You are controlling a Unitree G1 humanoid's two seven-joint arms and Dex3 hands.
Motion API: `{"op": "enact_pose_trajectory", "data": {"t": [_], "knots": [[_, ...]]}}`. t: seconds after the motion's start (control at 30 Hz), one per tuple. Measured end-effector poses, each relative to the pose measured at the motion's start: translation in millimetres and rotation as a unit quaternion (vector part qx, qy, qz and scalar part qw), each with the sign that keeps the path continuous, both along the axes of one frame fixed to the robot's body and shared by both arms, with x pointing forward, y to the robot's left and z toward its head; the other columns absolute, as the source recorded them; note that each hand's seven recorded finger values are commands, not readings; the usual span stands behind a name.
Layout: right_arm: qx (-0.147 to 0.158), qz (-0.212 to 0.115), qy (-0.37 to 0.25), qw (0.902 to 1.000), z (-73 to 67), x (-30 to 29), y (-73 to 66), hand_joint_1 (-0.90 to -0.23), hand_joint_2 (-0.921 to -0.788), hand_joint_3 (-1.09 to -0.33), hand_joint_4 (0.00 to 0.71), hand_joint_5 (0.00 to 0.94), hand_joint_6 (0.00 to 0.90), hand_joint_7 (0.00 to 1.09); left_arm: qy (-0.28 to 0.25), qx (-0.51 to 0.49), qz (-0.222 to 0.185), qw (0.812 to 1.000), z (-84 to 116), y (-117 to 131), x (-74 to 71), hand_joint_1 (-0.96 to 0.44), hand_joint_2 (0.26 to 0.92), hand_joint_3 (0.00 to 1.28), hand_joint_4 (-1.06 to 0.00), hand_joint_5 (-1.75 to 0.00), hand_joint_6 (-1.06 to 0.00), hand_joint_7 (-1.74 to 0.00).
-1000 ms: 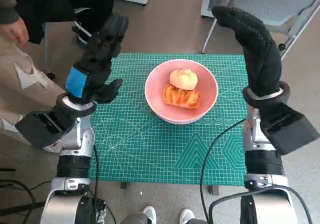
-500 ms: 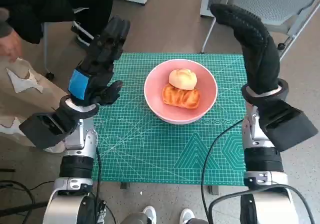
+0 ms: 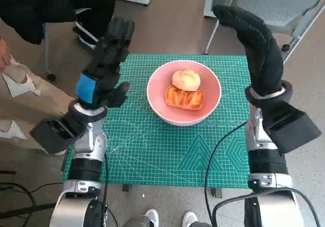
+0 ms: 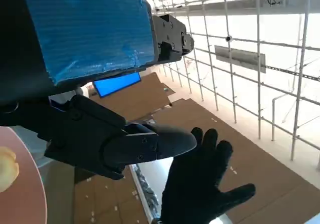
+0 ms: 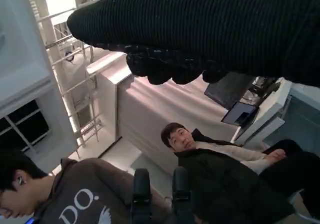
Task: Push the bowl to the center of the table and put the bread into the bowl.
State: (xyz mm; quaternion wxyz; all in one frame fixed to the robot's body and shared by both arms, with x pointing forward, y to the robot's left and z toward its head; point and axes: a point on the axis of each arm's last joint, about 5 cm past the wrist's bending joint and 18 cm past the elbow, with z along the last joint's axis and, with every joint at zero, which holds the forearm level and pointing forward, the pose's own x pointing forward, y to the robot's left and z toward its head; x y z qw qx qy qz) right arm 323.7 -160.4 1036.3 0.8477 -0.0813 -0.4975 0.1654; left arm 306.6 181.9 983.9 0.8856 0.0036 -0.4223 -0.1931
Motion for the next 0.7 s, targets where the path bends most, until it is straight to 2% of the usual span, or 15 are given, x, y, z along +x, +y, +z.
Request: {"op": "enact_pose_trajectory", "data": {"t": [0.7], "knots": [[-0.002, -0.003, 0.009, 1.0000, -4.4, 1.0, -1.3, -0.708, -0.921, -0.761, 0.192, 0.000, 0.060, 0.45, -0.009, 0.023, -0.005, 1.000, 11, -2, 12.4, -0.78, 0.921, 0.50, 0.00, 0.00, -0.11, 0.00]]}}
